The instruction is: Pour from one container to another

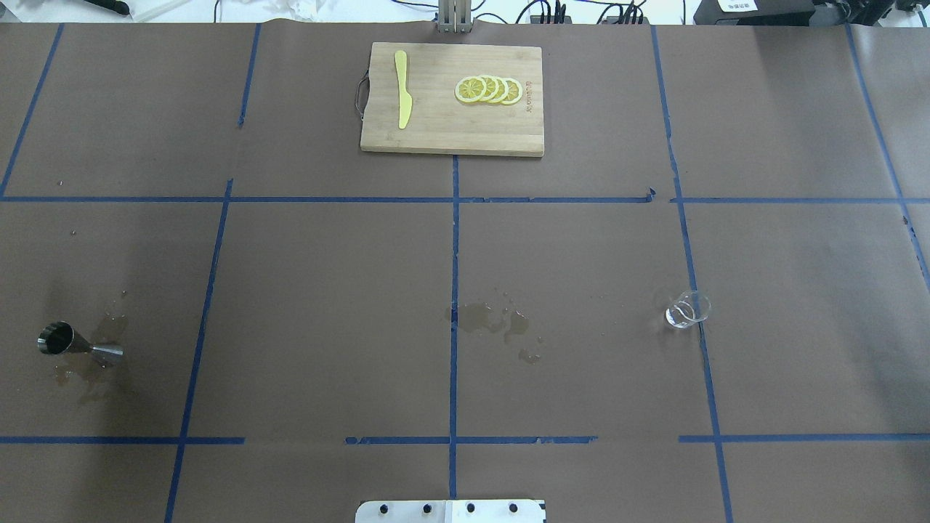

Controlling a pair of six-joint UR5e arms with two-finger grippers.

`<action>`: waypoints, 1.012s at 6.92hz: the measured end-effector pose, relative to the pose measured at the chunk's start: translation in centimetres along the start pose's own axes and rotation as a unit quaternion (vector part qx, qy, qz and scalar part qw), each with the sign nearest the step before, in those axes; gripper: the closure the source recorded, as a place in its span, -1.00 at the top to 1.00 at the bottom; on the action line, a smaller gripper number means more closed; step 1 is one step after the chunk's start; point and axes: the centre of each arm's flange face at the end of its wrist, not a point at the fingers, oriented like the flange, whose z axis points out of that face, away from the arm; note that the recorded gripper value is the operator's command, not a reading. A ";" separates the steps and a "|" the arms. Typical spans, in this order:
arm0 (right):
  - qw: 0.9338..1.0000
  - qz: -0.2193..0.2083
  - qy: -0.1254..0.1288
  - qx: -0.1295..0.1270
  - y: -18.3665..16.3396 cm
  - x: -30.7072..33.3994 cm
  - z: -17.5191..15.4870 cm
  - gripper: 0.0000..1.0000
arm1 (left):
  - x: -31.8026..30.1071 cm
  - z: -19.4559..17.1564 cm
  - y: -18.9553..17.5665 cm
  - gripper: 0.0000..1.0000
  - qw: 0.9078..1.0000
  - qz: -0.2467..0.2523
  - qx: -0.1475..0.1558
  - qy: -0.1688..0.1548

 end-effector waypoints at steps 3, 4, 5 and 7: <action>0.996 0.054 -0.036 -0.061 1.4 2.4 -0.4 1.00 | -1.7 -0.7 -0.3 1.00 0.997 -0.036 -0.068 0.008; 0.995 0.062 -0.037 -0.070 1.4 2.6 -0.2 1.00 | -0.9 -1.5 -0.5 1.00 0.994 -0.057 -0.091 0.019; 0.994 0.070 -0.038 -0.078 0.8 2.6 -0.2 1.00 | 0.4 -2.9 -1.2 1.00 0.990 -0.078 -0.112 0.027; 0.990 0.093 -0.032 -0.099 -1.0 2.3 -0.6 1.00 | 2.5 -7.4 -2.4 1.00 0.984 -0.107 -0.139 0.025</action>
